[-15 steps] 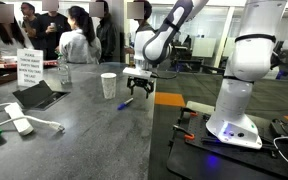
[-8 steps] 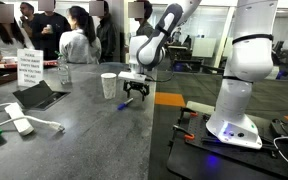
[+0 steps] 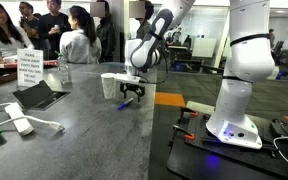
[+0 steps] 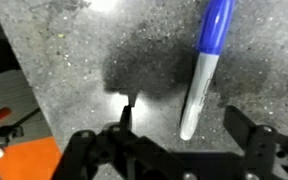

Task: Put the blue sharpie in the cup

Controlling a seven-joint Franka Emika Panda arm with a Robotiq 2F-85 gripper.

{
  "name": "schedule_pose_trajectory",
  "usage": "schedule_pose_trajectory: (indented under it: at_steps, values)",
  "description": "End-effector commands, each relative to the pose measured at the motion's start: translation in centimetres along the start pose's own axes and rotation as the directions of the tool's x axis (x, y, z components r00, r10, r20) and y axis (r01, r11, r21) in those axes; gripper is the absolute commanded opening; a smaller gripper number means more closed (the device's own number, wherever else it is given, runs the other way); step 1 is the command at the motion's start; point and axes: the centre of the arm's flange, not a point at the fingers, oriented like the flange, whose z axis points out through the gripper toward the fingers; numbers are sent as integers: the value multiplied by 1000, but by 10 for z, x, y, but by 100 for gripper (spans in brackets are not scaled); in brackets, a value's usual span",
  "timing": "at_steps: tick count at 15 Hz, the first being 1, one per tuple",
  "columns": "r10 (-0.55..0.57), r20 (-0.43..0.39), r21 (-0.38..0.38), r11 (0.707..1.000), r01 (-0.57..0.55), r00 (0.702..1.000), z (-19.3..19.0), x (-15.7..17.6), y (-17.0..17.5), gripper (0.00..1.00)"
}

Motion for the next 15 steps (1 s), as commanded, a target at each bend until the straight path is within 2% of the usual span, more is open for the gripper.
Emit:
schedule_pose_trajectory:
  at_steps: [1, 3, 11, 12, 15]
  values:
    - [22, 3, 0, 1000, -22, 1000, 8, 1, -9, 74]
    - [14, 5, 6, 1000, -14, 1000, 9, 1, -11, 65]
    - [-9, -17, 22, 1000, 10, 1000, 0, 0, -18, 2]
    - [-14, -25, 21, 1000, 15, 1000, -2, 0, -18, 0]
    - [-55, -90, 12, 998, 56, 994, -23, 4, -14, 5]
